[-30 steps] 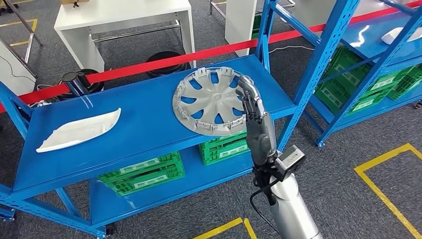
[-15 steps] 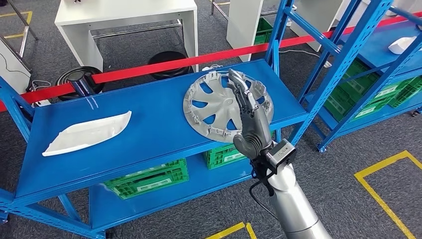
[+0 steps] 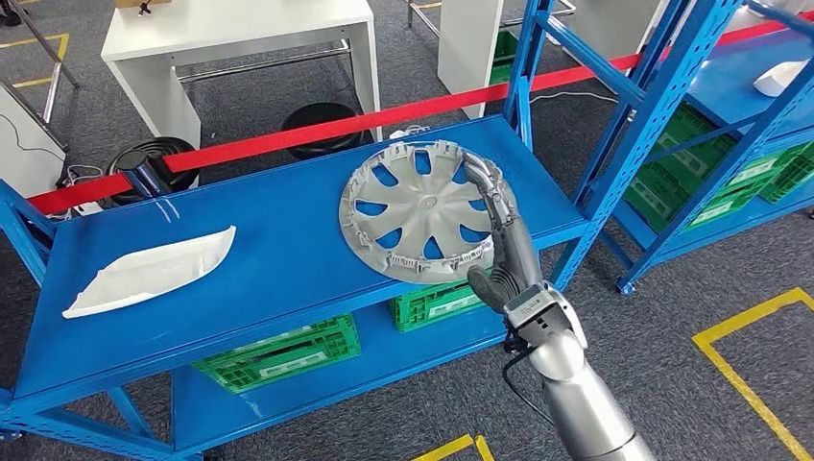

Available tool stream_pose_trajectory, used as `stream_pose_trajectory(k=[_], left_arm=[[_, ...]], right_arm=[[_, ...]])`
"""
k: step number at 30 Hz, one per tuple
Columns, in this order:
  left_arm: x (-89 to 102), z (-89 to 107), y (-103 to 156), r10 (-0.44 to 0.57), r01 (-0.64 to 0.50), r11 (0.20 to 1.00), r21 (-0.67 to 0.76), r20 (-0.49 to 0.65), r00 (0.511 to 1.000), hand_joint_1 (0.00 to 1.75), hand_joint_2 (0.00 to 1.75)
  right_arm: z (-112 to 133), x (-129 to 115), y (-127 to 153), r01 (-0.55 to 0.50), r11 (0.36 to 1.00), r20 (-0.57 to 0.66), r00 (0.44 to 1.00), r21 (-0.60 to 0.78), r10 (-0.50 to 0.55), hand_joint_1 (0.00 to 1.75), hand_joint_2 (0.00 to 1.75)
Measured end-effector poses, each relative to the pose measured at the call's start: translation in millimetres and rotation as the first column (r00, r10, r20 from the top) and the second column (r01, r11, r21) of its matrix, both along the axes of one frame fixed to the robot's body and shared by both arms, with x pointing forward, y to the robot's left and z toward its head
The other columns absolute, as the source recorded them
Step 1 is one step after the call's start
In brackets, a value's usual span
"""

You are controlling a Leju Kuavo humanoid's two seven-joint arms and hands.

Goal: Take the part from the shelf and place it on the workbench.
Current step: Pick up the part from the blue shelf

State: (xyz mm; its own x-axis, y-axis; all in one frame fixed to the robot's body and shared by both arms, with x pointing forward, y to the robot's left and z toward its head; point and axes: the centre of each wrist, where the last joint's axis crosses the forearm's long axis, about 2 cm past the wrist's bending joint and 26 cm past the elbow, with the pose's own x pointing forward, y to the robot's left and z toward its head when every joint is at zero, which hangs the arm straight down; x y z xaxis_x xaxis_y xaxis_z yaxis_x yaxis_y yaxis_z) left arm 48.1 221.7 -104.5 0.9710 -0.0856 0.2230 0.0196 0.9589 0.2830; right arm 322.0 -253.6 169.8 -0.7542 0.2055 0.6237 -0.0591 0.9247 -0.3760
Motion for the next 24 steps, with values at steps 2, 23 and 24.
stream_pose_trajectory(k=[2, 23, 24], left_arm=[[-0.9, -0.1, -0.1, -0.004, 0.004, 1.0, 0.0, -0.006, 1.0, 0.0, 1.31], [0.3, 0.5, -5.0, -0.012, 0.01, 1.0, -0.024, -0.071, 0.997, 0.0, 1.75], [0.4, 0.6, -5.1, -0.012, 0.011, 1.0, -0.024, -0.069, 0.998, 0.0, 1.75]], right_arm=[[-0.5, -0.2, -4.4, 0.044, 0.998, 0.012, 0.999, -0.04, -0.043, 0.0, 1.75], [27.1, 74.0, 10.9, 0.071, 0.945, 0.062, 0.997, -0.32, -0.054, 0.0, 1.75], [27.1, 77.8, 15.0, 0.054, 0.94, 0.051, 0.998, -0.336, -0.04, 0.0, 1.75]])
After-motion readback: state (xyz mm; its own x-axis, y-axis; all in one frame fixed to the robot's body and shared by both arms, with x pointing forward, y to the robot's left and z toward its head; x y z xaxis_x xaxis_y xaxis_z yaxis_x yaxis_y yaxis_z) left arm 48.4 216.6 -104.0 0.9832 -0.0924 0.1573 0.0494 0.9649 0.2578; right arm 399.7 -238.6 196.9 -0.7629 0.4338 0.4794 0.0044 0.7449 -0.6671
